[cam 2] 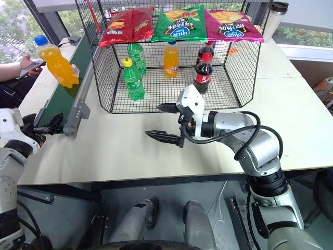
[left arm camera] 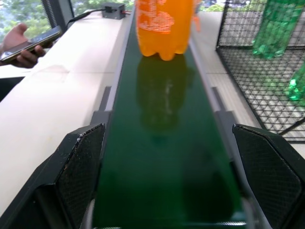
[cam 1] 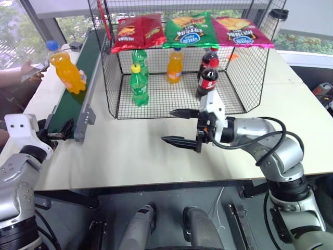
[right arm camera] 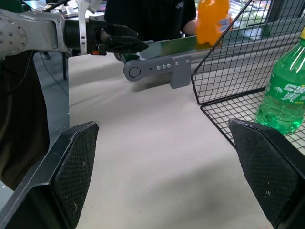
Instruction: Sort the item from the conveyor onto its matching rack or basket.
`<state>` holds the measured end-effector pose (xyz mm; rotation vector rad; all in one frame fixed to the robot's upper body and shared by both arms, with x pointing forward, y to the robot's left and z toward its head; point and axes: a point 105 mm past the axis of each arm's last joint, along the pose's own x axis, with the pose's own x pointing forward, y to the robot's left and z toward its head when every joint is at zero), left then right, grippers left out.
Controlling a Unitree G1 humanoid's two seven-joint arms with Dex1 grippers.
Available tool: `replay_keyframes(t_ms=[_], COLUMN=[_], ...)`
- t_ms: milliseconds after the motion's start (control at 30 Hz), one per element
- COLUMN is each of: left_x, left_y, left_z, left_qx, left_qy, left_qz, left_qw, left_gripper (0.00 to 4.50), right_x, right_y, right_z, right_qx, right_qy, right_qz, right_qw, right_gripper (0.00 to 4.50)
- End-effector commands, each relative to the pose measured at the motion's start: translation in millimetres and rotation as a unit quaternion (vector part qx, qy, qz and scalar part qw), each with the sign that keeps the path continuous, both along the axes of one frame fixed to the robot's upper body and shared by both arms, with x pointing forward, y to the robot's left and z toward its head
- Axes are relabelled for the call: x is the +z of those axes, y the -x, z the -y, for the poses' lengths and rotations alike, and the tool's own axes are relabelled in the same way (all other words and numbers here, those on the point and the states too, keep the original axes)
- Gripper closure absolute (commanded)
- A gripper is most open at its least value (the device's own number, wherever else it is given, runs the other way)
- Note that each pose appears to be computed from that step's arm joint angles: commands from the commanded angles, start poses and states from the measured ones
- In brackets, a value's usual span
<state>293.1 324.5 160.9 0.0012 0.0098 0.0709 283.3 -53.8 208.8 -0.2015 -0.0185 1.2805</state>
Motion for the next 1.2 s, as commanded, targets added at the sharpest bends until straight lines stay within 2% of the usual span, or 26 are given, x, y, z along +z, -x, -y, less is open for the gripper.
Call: replay_keyframes(t_ms=[33,733,867,967,1067,1200], left_x=[9.5,11.3,13.8,23.3,50.2,73.0], left_y=[-3.2,-13.9,-10.8,-11.2,-16.9,-22.8], left_z=[-6.8,4.5,8.6,11.8,24.1,45.6], left_qx=[0.018,-0.009,-0.025,-0.031,-0.064,-0.125], left_qy=[-0.019,-0.017,-0.003,0.015,0.026,0.025], left_qz=[0.022,0.034,0.049,0.060,0.090,0.103], left_qw=[0.999,0.999,0.998,0.998,0.994,0.986], left_gripper=[0.00,0.00,1.46,1.50,1.50,1.50], right_x=[4.0,2.5,2.7,2.6,3.0,5.1], right_y=[2.7,4.4,3.1,3.0,3.3,3.7], right_z=[-0.8,-0.4,0.2,1.2,1.3,0.4], right_qx=[0.005,-0.005,-0.009,-0.011,-0.010,-0.009], right_qy=[-0.004,0.006,0.008,0.010,0.011,0.007], right_qz=[0.015,0.017,0.018,0.018,0.017,0.016], right_qw=[1.000,1.000,1.000,1.000,1.000,1.000], right_gripper=[0.02,0.02,0.00,0.00,0.00,0.00])
